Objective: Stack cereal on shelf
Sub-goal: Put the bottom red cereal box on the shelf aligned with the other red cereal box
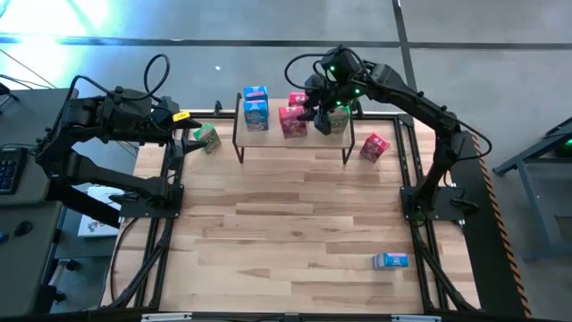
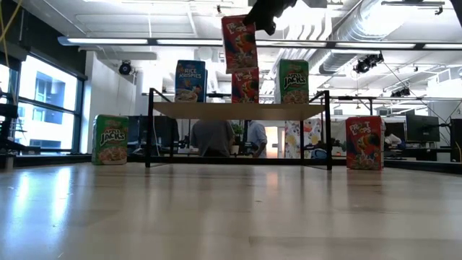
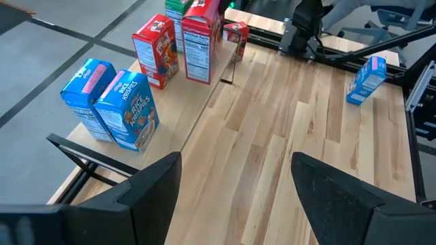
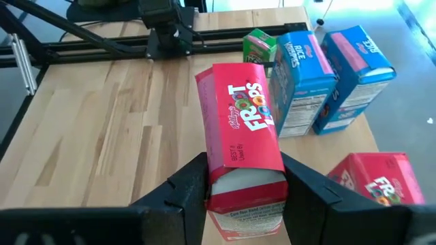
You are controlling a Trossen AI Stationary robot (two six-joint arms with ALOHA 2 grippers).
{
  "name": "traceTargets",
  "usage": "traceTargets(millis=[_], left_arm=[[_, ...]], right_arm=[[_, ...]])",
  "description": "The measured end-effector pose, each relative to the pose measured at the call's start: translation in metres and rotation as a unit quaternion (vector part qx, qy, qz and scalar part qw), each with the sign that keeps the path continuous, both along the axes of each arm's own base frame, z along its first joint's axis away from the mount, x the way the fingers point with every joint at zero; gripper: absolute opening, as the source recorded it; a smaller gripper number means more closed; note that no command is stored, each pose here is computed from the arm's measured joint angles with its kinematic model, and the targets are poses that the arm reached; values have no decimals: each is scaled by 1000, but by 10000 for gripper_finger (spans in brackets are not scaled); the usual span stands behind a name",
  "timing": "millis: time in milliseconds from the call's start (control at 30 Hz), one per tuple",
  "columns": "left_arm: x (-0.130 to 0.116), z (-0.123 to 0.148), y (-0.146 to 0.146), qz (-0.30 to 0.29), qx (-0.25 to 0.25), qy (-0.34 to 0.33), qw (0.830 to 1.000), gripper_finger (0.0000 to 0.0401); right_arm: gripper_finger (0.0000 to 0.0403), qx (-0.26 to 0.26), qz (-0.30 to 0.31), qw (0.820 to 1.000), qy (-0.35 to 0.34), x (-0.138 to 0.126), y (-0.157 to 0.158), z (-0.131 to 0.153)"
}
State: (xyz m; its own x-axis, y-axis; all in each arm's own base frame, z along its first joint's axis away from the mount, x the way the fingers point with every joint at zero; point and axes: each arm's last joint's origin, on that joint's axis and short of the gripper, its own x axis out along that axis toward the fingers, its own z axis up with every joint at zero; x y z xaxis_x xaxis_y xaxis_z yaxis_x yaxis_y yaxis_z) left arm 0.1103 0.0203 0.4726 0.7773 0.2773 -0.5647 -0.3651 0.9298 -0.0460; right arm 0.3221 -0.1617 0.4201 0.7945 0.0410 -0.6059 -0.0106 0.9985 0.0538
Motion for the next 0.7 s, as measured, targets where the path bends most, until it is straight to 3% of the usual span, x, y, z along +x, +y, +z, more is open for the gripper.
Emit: traceTargets(millis=[700], left_arm=[[0, 0, 0, 0, 0, -1, 1000, 269]], right_arm=[[142, -5, -26, 1000, -16, -16, 8, 18]])
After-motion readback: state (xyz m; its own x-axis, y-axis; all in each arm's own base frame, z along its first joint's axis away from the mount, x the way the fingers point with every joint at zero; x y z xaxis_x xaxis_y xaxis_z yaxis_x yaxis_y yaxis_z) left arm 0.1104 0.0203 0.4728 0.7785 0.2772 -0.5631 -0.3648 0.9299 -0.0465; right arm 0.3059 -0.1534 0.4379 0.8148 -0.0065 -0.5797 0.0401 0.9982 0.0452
